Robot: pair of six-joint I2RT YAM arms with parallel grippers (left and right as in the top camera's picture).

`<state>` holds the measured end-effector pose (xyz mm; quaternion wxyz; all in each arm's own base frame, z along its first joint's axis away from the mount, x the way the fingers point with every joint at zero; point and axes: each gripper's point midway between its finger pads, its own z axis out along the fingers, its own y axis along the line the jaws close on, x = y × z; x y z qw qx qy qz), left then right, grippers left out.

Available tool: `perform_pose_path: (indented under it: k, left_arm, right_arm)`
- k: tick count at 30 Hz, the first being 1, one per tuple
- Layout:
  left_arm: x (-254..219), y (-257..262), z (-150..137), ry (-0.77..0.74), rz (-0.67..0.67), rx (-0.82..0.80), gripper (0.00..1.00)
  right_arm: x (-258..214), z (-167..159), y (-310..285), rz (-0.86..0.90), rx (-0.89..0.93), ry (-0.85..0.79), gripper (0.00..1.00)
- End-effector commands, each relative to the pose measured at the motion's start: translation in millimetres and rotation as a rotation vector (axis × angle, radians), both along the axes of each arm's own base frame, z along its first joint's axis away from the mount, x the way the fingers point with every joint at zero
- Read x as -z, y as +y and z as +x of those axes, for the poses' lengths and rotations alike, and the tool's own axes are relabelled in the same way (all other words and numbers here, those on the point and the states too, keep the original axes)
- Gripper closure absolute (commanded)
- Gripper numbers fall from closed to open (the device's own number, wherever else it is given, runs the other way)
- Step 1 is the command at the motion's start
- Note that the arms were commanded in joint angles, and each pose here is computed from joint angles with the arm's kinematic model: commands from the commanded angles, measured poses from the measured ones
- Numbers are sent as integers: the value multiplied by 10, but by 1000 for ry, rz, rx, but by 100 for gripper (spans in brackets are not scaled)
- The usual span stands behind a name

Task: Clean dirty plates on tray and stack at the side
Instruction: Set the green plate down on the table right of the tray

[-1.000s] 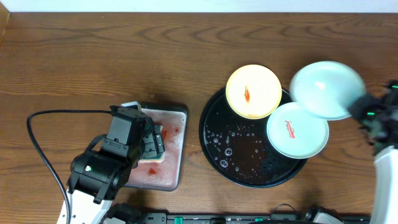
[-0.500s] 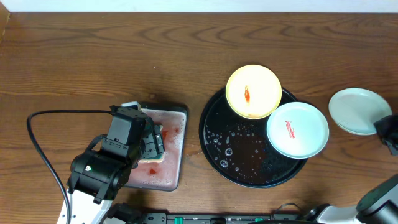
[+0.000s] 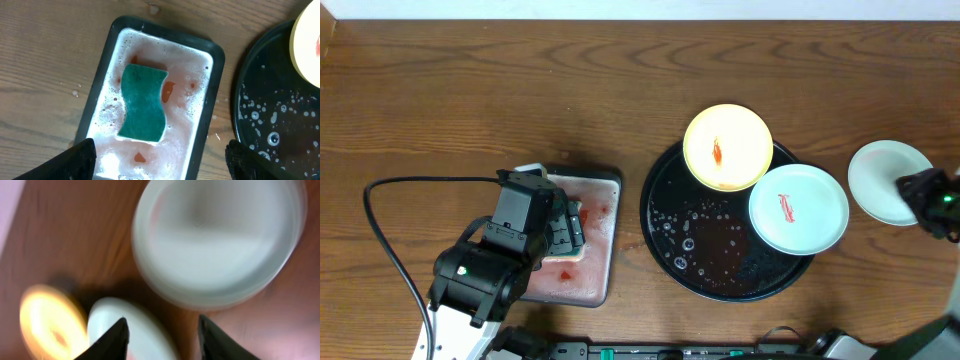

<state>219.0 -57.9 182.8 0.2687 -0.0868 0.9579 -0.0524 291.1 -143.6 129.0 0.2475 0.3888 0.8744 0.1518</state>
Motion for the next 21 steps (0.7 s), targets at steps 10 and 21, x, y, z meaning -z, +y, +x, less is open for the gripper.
perform_pose_path:
  k: [10,21]
  left_arm:
    - [-53,2,16,-11,0,5,17]
    - [-53,2,16,-11,0,5,17]
  right_arm:
    - [262,-206,349,-394,-217,327,55]
    - [744,-136,725,-199,-316,276,62]
